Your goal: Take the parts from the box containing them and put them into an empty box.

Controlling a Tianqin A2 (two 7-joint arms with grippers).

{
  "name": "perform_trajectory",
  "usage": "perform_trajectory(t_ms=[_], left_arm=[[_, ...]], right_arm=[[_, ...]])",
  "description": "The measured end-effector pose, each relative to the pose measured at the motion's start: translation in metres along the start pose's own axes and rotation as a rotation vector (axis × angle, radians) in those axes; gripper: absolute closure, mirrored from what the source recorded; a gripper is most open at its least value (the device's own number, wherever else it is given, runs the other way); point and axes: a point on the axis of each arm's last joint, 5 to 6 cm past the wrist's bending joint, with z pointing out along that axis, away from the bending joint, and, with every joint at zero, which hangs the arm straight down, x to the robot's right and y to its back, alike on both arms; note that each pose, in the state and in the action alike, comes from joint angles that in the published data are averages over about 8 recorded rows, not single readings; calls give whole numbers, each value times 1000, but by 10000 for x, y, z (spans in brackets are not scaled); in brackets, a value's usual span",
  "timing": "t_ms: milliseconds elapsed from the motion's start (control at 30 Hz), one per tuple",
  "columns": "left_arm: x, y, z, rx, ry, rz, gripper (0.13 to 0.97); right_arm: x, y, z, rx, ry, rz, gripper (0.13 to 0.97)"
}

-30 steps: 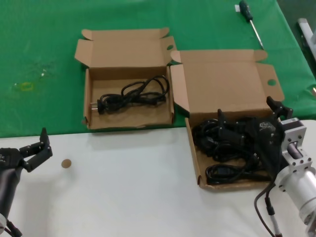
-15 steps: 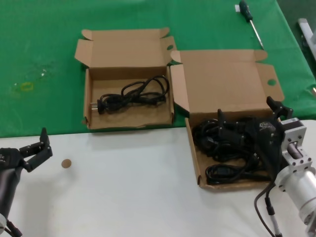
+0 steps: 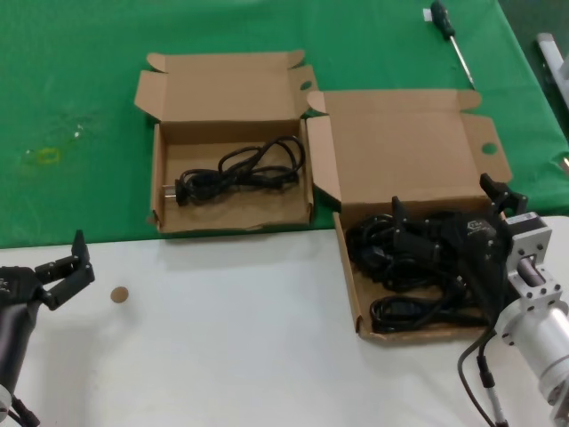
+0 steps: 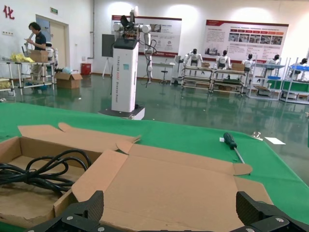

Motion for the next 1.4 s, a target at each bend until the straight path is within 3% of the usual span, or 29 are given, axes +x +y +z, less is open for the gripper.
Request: perform_trajectory(t_ms=[1400], left_arm=[[0, 0, 0, 0, 0, 0, 132]], right_arm=[[0, 0, 0, 0, 0, 0, 130]])
